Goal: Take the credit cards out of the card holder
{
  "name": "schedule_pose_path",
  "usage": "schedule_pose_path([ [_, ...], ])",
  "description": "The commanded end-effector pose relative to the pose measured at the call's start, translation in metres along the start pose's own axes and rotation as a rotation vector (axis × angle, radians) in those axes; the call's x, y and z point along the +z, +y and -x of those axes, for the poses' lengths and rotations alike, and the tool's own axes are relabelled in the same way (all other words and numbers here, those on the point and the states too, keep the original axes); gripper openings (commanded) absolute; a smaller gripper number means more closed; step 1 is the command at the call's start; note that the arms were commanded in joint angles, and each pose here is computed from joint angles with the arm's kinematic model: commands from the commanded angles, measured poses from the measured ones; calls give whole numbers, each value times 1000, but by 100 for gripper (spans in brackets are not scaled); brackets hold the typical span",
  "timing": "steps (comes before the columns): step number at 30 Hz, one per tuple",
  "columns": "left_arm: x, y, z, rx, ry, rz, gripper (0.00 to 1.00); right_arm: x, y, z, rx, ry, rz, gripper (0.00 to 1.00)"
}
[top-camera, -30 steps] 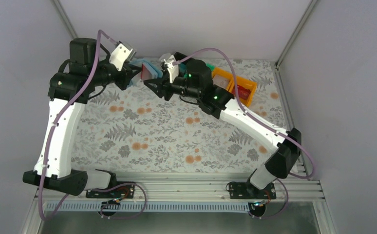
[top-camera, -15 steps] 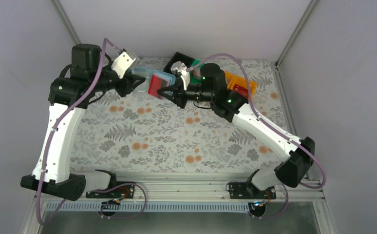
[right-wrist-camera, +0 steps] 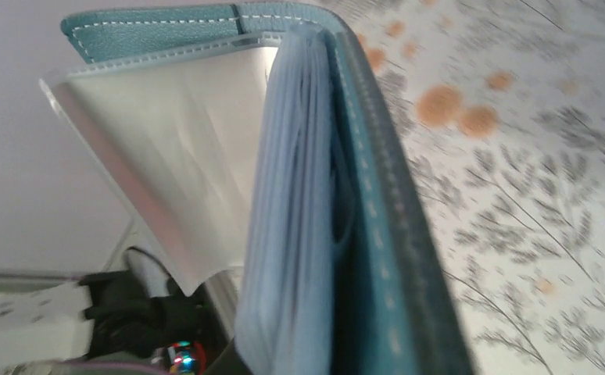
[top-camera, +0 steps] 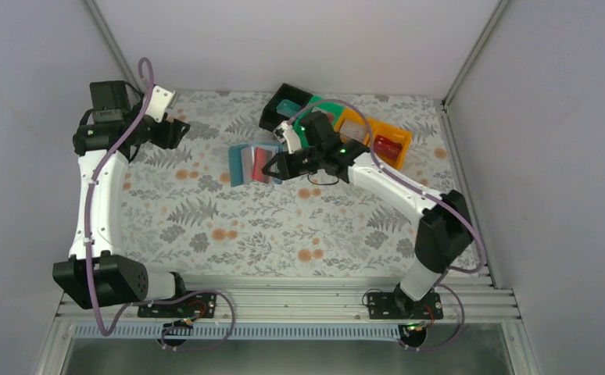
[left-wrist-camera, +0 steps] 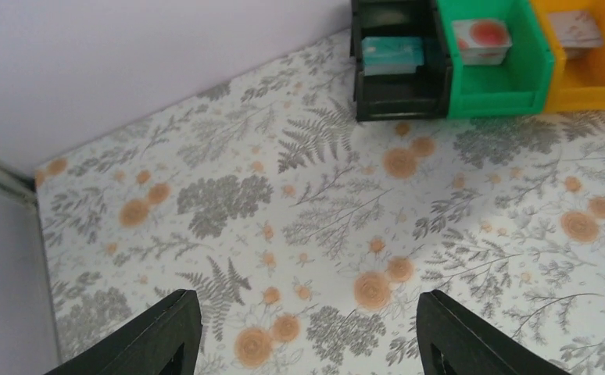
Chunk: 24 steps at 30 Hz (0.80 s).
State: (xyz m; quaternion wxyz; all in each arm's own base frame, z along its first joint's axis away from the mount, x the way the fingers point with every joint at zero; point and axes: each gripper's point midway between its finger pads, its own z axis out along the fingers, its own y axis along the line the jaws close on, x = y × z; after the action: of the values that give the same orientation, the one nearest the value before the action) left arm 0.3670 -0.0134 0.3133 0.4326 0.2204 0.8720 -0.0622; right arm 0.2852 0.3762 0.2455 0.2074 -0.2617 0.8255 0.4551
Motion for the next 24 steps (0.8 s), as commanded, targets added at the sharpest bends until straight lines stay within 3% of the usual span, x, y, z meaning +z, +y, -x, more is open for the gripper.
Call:
schedule_pose_path([
  [1,-7,-22,31,43,-127,-141,69,12,-45,5,102,-2,-186,4],
  [4,-19,-81,47,75,-201,-412,67,21,-63,8,120,0,-253,4],
  [6,-25,-134,53,140,-205,-570,67,27,-61,13,118,4,-228,4],
  [9,-34,-176,50,143,-216,-768,64,29,-48,25,81,-15,-167,4],
  [14,-1,-185,21,39,-112,-897,54,24,-23,38,-29,-38,-40,4],
  [24,41,-168,-6,-27,-72,-841,50,9,15,48,-200,-88,111,4],
])
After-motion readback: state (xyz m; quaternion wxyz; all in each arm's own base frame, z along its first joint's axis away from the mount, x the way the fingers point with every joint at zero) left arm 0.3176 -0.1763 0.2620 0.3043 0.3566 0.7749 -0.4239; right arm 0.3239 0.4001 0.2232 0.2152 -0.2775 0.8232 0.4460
